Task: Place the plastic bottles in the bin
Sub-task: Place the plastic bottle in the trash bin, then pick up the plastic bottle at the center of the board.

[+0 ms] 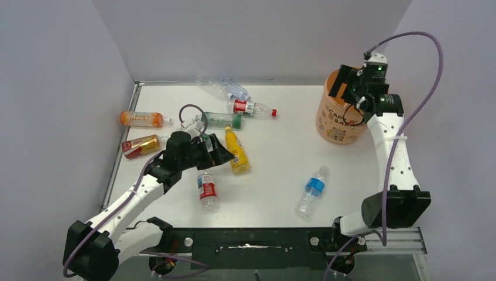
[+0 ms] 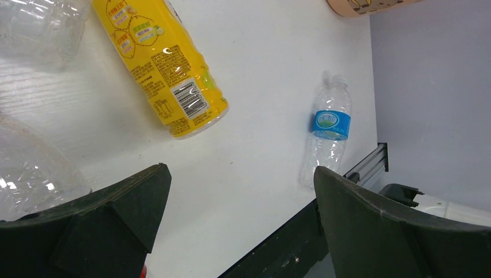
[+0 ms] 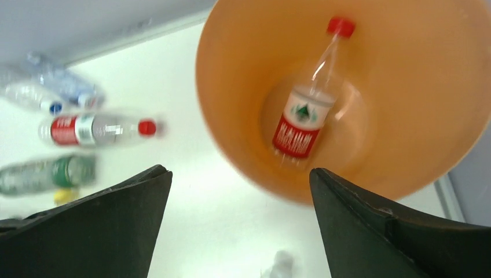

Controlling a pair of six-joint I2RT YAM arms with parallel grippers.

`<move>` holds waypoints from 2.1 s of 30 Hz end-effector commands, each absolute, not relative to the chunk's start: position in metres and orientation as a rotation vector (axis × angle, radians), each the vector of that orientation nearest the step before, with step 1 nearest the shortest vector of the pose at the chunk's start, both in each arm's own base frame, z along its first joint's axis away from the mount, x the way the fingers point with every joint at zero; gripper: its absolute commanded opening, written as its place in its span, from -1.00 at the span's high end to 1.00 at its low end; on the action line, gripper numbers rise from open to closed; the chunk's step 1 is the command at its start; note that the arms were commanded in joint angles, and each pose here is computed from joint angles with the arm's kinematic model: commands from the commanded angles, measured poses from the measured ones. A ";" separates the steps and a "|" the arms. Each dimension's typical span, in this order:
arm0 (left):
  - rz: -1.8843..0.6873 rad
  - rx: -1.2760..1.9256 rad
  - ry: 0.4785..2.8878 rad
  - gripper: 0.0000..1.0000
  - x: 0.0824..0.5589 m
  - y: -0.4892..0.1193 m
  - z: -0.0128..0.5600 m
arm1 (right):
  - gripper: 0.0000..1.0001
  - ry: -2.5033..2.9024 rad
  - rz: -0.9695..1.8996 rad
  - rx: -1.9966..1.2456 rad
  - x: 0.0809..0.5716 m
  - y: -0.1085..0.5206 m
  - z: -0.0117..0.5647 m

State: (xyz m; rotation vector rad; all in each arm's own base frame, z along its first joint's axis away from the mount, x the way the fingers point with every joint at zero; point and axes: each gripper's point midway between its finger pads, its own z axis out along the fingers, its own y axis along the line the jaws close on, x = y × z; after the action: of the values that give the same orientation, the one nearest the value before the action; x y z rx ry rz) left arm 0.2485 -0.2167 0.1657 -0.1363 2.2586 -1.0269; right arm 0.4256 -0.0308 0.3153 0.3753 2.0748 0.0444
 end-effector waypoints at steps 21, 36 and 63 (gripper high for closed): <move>-1.068 -0.048 2.226 -0.95 0.256 -0.240 0.177 | -0.96 2.375 0.271 0.387 0.232 0.065 0.163; -1.091 -0.035 2.227 -0.95 0.256 -0.257 0.176 | -0.96 2.495 0.245 0.527 0.209 0.068 0.108; -0.984 -0.262 2.407 -0.95 0.262 -0.266 0.146 | -0.96 2.509 0.281 0.596 0.208 0.083 0.099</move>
State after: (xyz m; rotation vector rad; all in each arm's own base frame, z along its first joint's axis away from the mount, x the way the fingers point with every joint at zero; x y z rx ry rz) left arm 0.2421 -0.2454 0.1155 -0.2231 2.5014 -0.8993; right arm 0.1886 0.0788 0.0778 0.5945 2.5886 0.2521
